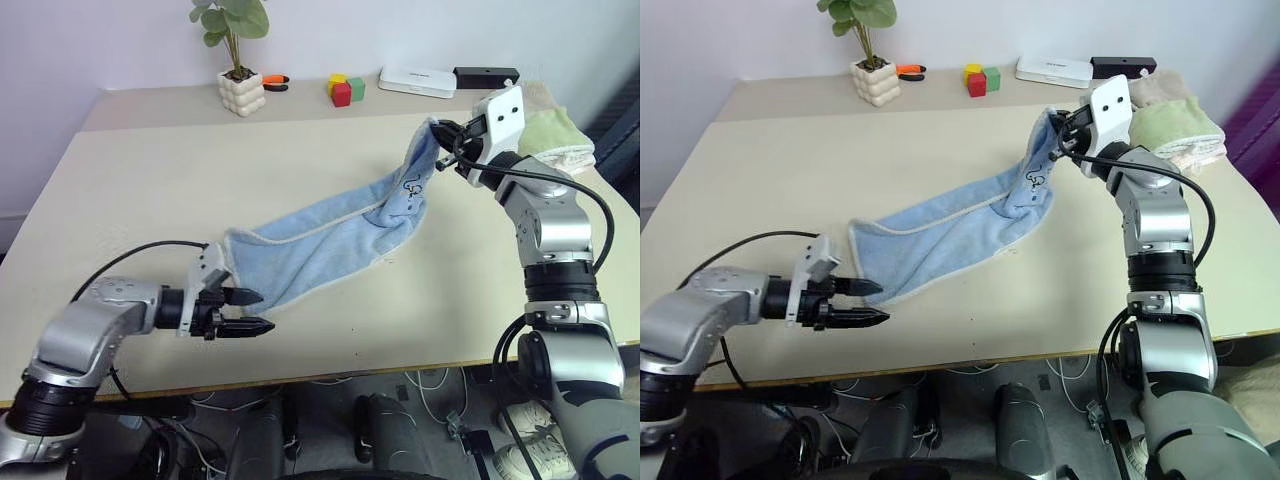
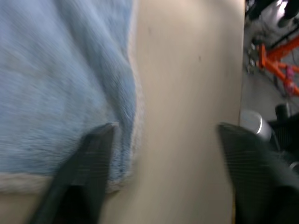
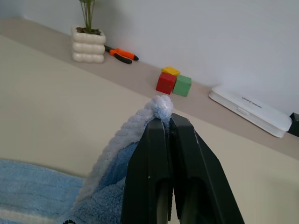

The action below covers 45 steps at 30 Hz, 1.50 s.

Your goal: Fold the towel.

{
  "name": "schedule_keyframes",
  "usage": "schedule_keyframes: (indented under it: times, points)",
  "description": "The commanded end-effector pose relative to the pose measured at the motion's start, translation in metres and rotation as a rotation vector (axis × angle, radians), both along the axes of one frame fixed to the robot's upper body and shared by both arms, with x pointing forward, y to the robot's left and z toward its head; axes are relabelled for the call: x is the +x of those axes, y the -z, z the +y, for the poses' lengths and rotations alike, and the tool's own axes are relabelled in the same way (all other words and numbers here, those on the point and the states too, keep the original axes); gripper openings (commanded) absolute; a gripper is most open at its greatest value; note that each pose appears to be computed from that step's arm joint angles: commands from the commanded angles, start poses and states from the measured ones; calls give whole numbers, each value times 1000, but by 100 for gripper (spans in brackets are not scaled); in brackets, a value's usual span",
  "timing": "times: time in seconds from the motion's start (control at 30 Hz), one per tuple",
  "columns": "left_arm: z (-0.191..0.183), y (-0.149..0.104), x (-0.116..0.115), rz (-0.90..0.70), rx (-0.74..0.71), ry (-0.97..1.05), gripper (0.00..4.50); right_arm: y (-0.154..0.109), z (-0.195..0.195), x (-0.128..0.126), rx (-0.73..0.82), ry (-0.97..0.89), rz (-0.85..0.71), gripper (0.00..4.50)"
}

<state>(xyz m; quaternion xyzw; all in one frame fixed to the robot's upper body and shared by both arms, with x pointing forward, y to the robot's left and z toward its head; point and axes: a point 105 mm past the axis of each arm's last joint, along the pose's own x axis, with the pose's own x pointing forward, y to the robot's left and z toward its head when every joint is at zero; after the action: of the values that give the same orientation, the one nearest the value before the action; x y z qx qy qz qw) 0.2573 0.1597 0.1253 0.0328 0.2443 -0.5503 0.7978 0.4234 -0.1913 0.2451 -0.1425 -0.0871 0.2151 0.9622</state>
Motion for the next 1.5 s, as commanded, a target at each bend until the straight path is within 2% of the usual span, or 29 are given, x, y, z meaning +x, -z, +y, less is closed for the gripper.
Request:
schedule_keyframes:
  times: [0.03,0.17,0.23,0.33,0.47,0.67,0.83,1.1,1.2,1.43,1.5]
  points:
    - [20,-29,25,-177,1,-91,448,-19,8,-2,5,-24,-68,0]
    - [42,-37,54,-374,108,-172,448,-18,9,-2,9,-24,-69,0]
    - [46,-42,58,-417,87,-168,448,-18,9,-2,11,-23,-69,0]
    - [51,-45,66,-516,127,-153,448,-16,8,-2,13,-19,-67,0]
    - [53,-48,77,-518,67,-159,448,-15,8,-2,15,-15,-66,0]
    - [56,-50,100,-596,90,-178,448,-16,6,-3,15,-9,-67,0]
    - [37,-33,113,-506,-12,-143,448,-16,5,-4,10,-5,-65,0]
    - [26,-10,118,-402,-19,-52,448,-19,1,-6,3,7,-67,0]
    - [25,-4,124,-381,-3,-66,366,-19,-2,-7,1,16,-68,0]
    - [26,12,121,-318,26,-51,7,-21,-8,-10,-3,39,-72,0]
    - [26,13,121,-310,21,-47,2,-22,-8,-9,-2,42,-73,0]
